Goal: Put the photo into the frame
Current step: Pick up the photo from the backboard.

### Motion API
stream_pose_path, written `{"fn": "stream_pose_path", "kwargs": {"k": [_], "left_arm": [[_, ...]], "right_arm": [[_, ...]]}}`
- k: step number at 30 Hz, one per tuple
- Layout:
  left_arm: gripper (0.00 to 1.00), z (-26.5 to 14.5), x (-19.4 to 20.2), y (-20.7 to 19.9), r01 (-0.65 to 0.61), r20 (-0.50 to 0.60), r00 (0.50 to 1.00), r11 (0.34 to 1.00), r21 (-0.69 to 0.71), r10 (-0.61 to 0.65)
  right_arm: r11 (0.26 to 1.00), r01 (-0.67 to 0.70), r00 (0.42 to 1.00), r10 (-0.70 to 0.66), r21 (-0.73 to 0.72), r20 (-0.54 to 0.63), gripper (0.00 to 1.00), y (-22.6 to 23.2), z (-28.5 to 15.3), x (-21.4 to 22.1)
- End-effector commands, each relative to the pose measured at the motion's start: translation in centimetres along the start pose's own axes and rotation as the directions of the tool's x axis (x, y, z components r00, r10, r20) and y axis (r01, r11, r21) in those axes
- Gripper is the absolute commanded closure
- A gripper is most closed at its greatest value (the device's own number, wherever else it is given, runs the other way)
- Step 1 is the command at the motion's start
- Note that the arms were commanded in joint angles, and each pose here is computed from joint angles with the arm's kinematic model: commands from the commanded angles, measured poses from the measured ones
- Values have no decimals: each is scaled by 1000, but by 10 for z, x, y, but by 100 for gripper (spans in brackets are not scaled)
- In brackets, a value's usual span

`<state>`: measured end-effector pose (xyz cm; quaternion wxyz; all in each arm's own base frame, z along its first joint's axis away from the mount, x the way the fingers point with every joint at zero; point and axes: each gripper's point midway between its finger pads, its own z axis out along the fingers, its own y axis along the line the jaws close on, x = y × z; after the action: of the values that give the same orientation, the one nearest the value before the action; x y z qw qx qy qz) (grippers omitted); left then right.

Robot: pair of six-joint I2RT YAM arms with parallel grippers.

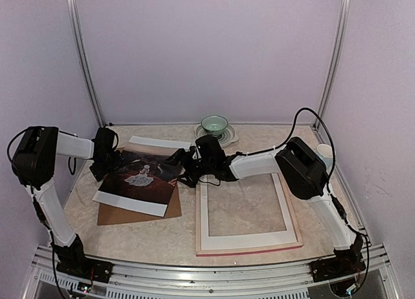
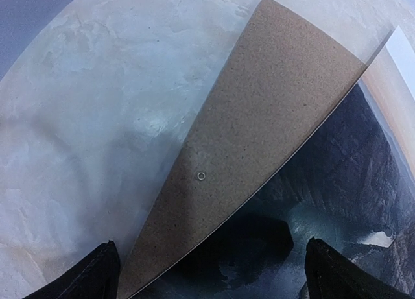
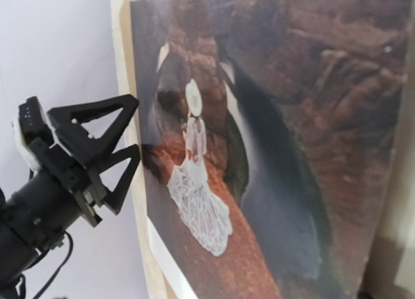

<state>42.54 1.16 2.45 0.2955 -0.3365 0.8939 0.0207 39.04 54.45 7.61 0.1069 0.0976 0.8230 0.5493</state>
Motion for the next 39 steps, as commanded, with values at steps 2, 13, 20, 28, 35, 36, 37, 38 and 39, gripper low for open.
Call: {"fn": "stream_pose_path", "kwargs": {"k": [2,13,20,28,35,36,37,38,39], "left_arm": [[2,9,24,2,-27,-86,996,1000,-11,26],[2,8,27,0,-30,-89,996,1000,-5,30],[2,6,27,-1,-31,-90,995,1000,1,31],[2,4,27,-3,-30,-90,995,999,9,31],[2,3,27,-4,-30,-89,996,999,14,31],[2,3,28,-5,-31,-89,996,999,14,32],[2,3,28,-5,-31,-90,995,999,15,32],[2,3,27,-5,-31,-89,996,999,16,32],[2,2,27,-5,-31,-86,996,999,16,33]], "right_arm": [[997,5,1000,-6,-76,-12,13,13,-3,-2],[994,13,998,-19,-109,-60,34,9,5,10],[996,18,997,-25,-93,-78,44,-2,11,15],[995,34,996,-41,-95,-76,50,-5,20,18],[991,45,996,-54,-125,-76,65,1,26,19],[991,45,995,-55,-125,-78,67,0,27,19],[991,45,995,-56,-127,-80,70,1,27,19],[991,44,995,-55,-130,-82,74,1,28,19],[991,39,995,-51,-130,-86,78,1,29,20]]}}
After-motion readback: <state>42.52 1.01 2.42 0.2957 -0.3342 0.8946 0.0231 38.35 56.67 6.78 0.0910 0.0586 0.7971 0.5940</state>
